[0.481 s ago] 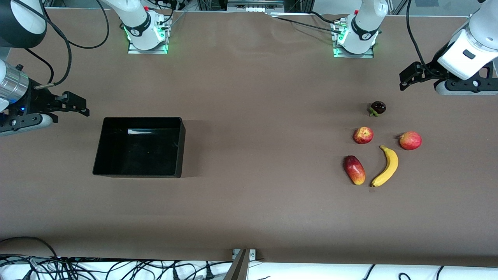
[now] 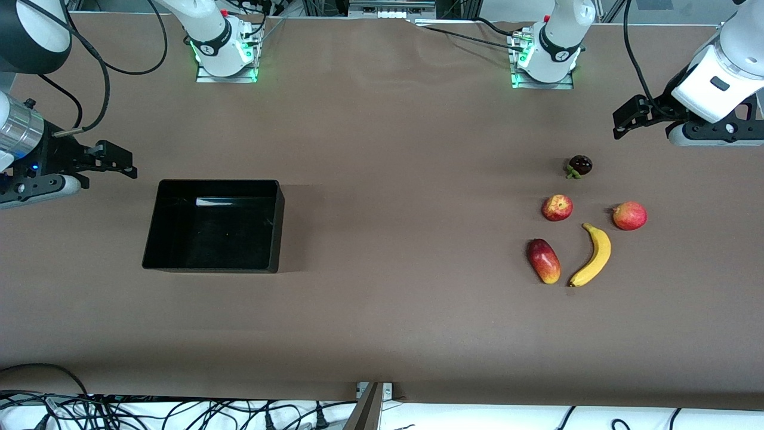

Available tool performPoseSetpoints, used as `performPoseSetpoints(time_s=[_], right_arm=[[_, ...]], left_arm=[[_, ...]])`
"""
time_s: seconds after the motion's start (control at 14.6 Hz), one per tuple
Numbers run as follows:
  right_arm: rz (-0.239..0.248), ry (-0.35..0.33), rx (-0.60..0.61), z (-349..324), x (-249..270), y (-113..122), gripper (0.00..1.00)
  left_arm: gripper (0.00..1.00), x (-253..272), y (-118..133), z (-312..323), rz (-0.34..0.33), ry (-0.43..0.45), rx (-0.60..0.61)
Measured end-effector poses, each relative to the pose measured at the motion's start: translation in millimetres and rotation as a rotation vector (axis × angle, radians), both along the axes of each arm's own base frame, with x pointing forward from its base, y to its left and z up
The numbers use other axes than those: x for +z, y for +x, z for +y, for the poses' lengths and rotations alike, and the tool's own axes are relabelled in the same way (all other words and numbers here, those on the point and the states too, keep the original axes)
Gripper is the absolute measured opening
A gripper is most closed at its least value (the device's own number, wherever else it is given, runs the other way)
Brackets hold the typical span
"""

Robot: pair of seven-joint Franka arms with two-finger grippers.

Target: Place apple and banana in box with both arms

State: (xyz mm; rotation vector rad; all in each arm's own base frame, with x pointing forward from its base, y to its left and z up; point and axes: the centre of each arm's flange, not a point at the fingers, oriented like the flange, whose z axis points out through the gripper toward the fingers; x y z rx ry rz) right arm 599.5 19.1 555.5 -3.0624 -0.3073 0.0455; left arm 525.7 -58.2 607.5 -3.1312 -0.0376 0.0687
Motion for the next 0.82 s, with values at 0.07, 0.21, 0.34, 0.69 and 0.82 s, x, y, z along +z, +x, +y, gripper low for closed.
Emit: performPoseSetpoints(time_s=[0.07,0.21,0.34,0.69,0.82], right_arm=[[0.0,0.0,0.0,-0.2,0.0,0.0,1.0],[0.013,-0.001,-0.003,-1.5,-2.2,-1.0,1.0],[0.037,-0.008,-0.011,-5.6,-14.8,-1.5,1.0],[0.059,-0.035,-0.065,-31.4,-112.6,7.2,1.0],[0.05,-0.057,-0.096,-47.6,-161.9,10.8,1.0]], left_arm=[[1.0,-0.3,0.1,0.0,0.001,0.0,0.0],[1.0,-0.6,0.3,0.1,0.001,0.0,0.0],[1.0,-1.2,-0.9,0.3,0.012,0.001,0.0],[1.0,0.3,-0.9,0.4,0.015,0.001,0.0],[1.0,1.1,0.1,0.3,0.013,0.001,0.0]])
